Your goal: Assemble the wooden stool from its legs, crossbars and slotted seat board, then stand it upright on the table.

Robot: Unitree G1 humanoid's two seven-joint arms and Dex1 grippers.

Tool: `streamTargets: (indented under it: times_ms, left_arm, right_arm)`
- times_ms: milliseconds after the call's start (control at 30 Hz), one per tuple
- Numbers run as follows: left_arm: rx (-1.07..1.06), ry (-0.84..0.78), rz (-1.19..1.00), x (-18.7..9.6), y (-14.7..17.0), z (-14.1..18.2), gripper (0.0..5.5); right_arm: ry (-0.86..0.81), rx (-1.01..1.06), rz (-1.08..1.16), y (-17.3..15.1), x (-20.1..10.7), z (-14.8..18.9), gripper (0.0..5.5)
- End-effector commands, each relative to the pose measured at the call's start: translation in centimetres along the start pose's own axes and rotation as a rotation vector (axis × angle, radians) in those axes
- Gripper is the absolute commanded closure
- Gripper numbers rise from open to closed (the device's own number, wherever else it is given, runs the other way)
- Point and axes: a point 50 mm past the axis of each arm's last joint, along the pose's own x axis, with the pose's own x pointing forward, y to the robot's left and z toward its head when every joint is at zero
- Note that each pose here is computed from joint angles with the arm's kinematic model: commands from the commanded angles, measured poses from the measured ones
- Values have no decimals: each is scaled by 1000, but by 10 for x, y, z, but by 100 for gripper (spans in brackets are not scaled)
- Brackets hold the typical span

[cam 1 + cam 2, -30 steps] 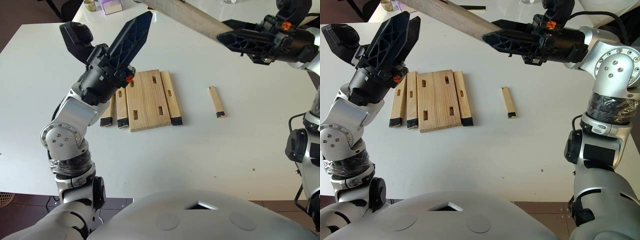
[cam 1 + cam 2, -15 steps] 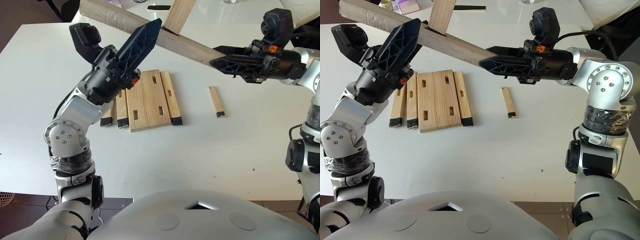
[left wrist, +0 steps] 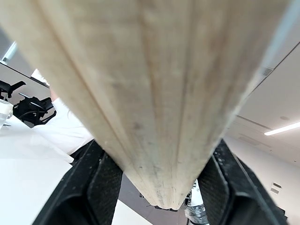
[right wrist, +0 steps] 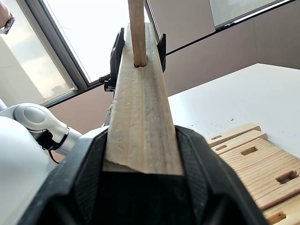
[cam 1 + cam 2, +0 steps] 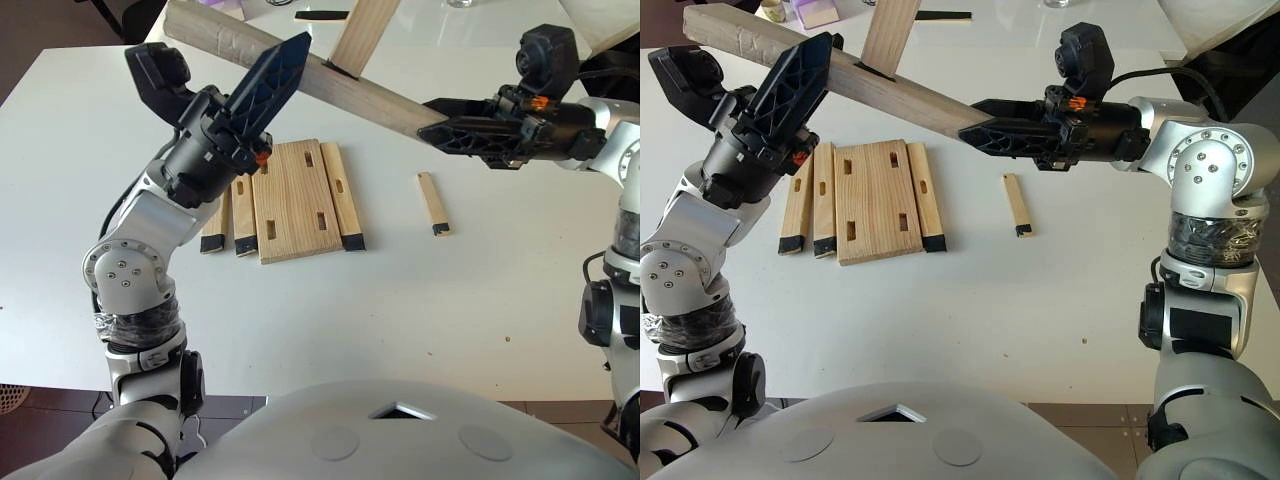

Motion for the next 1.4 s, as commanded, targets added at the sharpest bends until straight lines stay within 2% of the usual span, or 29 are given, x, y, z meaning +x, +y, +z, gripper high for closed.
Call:
streamTargets:
  times_ms: [33,167,333,467,600,800,1000,1400]
  left_arm:
    - [109,-4,29,0,1,13,336]
    - [197,-9,86,-8,6,26,336]
    - [331,44,190,-25,12,40,336]
    - [524,310,284,-60,17,48,336]
    - [528,581,235,-95,8,57,337]
    - [535,761,194,-111,15,75,337]
    - [532,790,141,-106,38,71,337]
    - [506,806,142,-115,47,53,337]
  right_arm:
    - [47,-127,-198,-16,-2,2,295]
    - [138,-241,-290,-24,-9,-8,216]
    - [204,-244,-368,-31,-29,-28,213]
    - [184,-299,-554,-47,-45,-34,213]
    - [146,-342,-649,-44,-54,-43,213]
    - [108,-353,-715,-39,-58,-50,213]
    - [104,-360,-716,-40,-53,-52,213]
    - [123,-353,-714,-47,-56,-52,213]
